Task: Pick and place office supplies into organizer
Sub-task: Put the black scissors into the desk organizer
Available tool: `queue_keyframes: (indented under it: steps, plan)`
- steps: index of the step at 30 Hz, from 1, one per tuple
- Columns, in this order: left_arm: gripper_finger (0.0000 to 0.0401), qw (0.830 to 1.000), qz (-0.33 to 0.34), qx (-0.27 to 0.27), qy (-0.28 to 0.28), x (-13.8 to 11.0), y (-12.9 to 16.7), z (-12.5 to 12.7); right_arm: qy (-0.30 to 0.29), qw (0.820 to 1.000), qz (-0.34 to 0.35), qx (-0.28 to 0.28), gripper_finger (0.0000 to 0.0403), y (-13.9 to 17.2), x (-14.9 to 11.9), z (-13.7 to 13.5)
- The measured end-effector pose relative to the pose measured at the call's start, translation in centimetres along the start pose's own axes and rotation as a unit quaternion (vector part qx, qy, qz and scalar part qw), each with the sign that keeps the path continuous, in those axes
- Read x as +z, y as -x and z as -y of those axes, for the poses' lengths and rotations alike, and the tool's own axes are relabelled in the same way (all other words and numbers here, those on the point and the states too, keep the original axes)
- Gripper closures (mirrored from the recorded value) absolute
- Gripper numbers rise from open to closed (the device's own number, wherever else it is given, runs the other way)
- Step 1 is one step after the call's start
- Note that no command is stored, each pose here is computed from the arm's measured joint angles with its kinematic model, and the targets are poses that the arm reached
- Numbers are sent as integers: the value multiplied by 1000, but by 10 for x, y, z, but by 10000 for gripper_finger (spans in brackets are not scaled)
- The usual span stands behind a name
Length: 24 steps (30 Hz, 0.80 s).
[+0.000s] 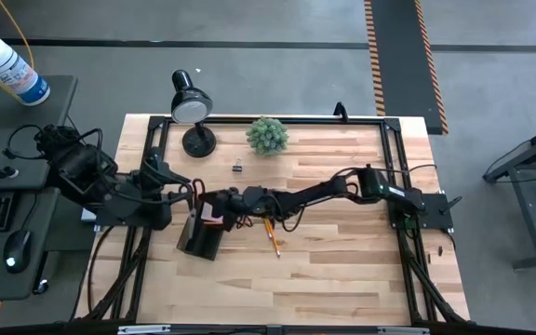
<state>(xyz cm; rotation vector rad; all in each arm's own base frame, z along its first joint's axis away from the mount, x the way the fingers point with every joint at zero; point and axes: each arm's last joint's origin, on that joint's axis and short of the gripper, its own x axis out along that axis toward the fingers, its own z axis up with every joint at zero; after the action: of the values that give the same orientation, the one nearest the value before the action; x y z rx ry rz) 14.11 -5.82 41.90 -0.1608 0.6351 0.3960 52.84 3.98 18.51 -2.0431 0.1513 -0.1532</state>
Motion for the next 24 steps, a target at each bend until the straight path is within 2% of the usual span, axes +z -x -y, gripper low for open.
queue_keyframes:
  steps: [7, 19, 24]
  plan:
    - [247, 999, -27, -18, 7, -3, 0, 0, 2, 1000, 6, -4, 371, -1, 1, -5]
    - [247, 999, -33, -18, 2, -3, -1, 0, 14, 999, 40, -18, 371, -1, 3, -5]
    - [247, 999, -33, -18, 0, -3, -1, 0, 22, 998, 61, -14, 371, -2, 11, -16]
